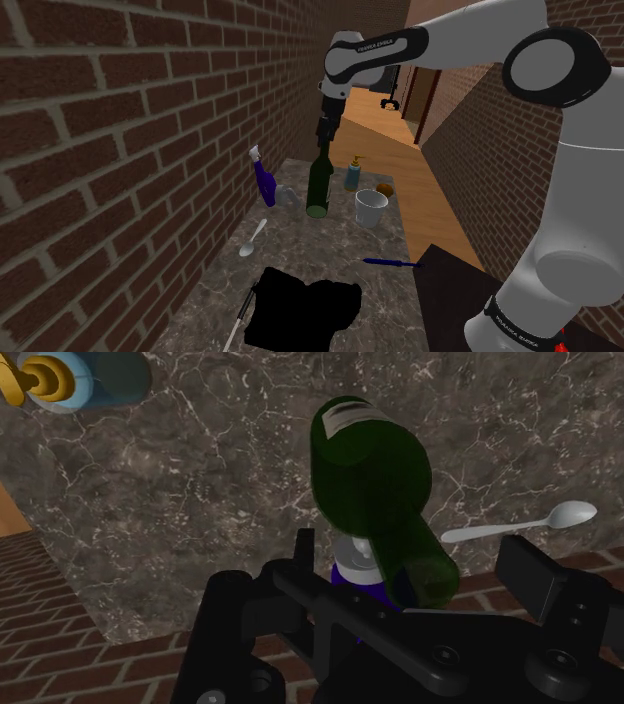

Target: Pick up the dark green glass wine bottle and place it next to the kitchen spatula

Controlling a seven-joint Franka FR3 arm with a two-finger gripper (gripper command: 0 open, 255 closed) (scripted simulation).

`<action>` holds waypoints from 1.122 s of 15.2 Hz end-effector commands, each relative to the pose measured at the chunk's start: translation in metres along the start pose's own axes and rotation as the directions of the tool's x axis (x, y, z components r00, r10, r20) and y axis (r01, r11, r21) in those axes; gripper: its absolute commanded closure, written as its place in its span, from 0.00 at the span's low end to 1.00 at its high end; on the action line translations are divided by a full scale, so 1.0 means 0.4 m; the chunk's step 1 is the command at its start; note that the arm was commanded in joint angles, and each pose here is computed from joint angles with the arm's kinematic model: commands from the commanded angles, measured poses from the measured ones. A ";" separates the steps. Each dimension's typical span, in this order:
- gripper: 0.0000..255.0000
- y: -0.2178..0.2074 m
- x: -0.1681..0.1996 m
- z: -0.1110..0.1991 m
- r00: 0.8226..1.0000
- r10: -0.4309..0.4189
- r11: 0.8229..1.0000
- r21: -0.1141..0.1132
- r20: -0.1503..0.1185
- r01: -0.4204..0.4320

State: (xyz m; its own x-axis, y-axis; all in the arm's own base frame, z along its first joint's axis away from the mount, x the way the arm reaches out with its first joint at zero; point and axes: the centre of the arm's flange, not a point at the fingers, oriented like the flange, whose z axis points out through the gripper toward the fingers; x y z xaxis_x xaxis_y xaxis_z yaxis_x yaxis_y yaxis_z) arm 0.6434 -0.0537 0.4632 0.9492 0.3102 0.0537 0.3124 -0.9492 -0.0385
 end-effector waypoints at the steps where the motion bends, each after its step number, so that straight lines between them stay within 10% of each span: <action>1: 0.00 0.001 0.000 0.009 1.000 0.000 1.000 0.000 -0.001 0.000; 7: 0.00 0.001 0.000 0.009 1.000 0.000 1.000 0.000 0.000 0.000; 8: 1.00 0.001 0.000 0.009 1.000 0.000 1.000 0.000 0.000 0.000; 17: 1.00 0.001 0.000 0.009 1.000 0.000 1.000 0.000 -0.001 0.000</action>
State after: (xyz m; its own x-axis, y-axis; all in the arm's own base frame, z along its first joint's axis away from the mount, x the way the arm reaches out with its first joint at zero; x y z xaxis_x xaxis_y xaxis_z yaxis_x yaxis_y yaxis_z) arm 0.6437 -0.0540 0.4598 0.9490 0.3105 0.0548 0.3127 -0.9491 -0.0381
